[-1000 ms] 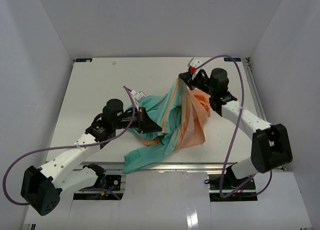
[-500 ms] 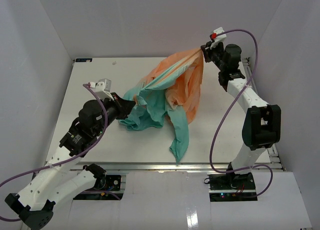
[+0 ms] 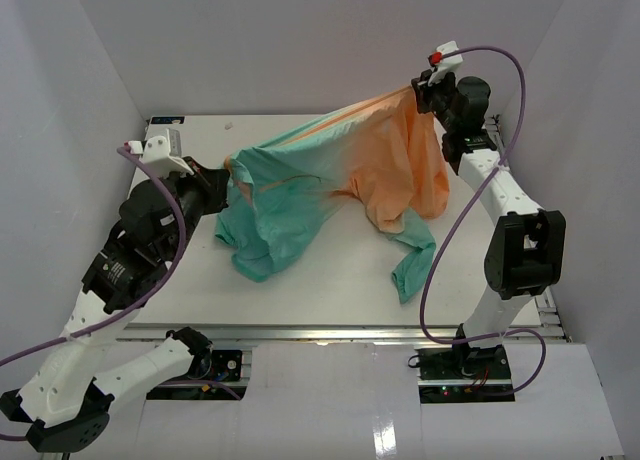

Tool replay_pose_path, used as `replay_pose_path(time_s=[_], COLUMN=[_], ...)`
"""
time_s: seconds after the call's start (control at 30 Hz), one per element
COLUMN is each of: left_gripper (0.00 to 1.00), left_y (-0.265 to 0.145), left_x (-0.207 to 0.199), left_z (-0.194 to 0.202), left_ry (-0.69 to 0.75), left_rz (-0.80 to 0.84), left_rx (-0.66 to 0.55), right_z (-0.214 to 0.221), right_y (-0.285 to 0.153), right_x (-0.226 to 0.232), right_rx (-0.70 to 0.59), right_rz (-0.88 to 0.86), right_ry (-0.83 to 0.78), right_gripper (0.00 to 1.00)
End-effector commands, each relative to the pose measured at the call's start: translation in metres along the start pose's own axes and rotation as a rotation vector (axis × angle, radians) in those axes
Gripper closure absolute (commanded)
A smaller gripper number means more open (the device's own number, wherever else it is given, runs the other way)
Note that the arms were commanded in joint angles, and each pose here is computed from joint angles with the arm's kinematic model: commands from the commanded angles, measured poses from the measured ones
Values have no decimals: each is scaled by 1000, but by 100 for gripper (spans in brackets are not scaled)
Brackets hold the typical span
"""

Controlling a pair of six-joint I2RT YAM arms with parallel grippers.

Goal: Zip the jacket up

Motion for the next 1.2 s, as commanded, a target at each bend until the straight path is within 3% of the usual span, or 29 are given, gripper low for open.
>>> replay_pose_path(time_s=[0.0, 0.23, 0.7, 0.8, 0.97, 1.07, 1.17], left_gripper=[100, 100, 100, 100, 100, 100, 100], left_y=[-6, -2, -9, -12, 7, 16, 19], left_x=[32, 42, 41, 19, -40, -57, -63], left_z=[-7, 0, 16, 25, 98, 141, 172], left_ry=[90, 124, 35, 4, -22, -75, -79], left_rz=[-272, -391, -324, -73, 522, 669, 686], left_rx=[-19, -17, -4, 11, 190, 301, 340], right_z=[-46, -42, -23, -26, -33, -33, -21], right_y=[-14, -28, -18, -11, 8, 19, 22], right_x=[-22, -50, -87, -80, -54, -34, -20], right_rx=[-93, -67, -34, -59, -101, -102, -107], right_rz=[121, 289, 391, 298, 21, -64, -125], right_ry=[-25, 44, 119, 110, 65, 1, -8], right_gripper=[92, 92, 92, 92, 92, 92, 92])
Point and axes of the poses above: each gripper's point midway between its finger pads, its own y axis out along the fingers, its own x axis along the line the jaws close on, z = x × y, the point moved 8 cm from there along -y, back along the fingers, and after that the axes turned 13 degrees about y, right-handed, at the moved point
